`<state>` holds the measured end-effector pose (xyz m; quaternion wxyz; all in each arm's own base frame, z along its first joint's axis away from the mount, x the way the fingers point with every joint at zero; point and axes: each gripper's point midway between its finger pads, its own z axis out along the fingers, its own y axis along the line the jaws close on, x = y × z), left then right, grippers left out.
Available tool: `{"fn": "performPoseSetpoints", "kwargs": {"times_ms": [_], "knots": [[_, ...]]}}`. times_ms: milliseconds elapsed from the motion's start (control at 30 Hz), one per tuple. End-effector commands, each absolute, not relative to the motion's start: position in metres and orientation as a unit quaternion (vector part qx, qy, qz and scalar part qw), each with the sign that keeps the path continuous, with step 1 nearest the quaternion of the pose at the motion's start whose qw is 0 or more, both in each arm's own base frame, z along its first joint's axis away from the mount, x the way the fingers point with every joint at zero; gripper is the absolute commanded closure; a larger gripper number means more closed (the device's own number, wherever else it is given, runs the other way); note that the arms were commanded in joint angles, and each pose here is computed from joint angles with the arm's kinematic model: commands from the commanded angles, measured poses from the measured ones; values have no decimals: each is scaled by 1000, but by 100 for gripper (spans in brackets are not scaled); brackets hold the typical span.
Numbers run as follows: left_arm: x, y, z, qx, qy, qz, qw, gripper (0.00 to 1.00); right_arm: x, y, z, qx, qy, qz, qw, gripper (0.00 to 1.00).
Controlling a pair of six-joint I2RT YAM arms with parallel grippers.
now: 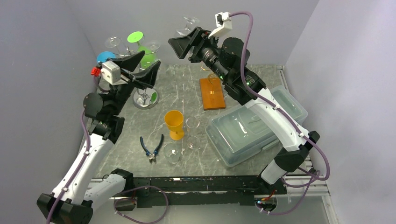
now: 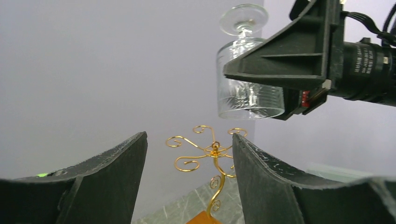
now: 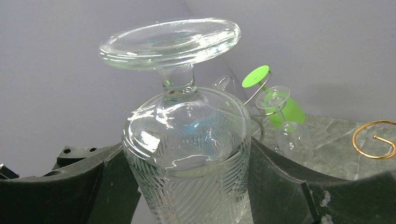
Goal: Take the wine glass off the wine glass rack
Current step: Place the wine glass at the center of the board.
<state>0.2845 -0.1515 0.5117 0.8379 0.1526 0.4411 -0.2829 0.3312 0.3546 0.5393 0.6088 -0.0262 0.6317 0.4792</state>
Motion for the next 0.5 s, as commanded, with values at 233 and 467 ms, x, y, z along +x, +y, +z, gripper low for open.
{"fn": "performPoseSetpoints", "kwargs": {"times_ms": [233,467], "knots": [[279,-195,522,205,376,-284,858,31,325,347,585,-17,571,514,640,75],[286,-204,521,188,357,-282,870,32,323,346,586,-16,566,516,643,75]]}}
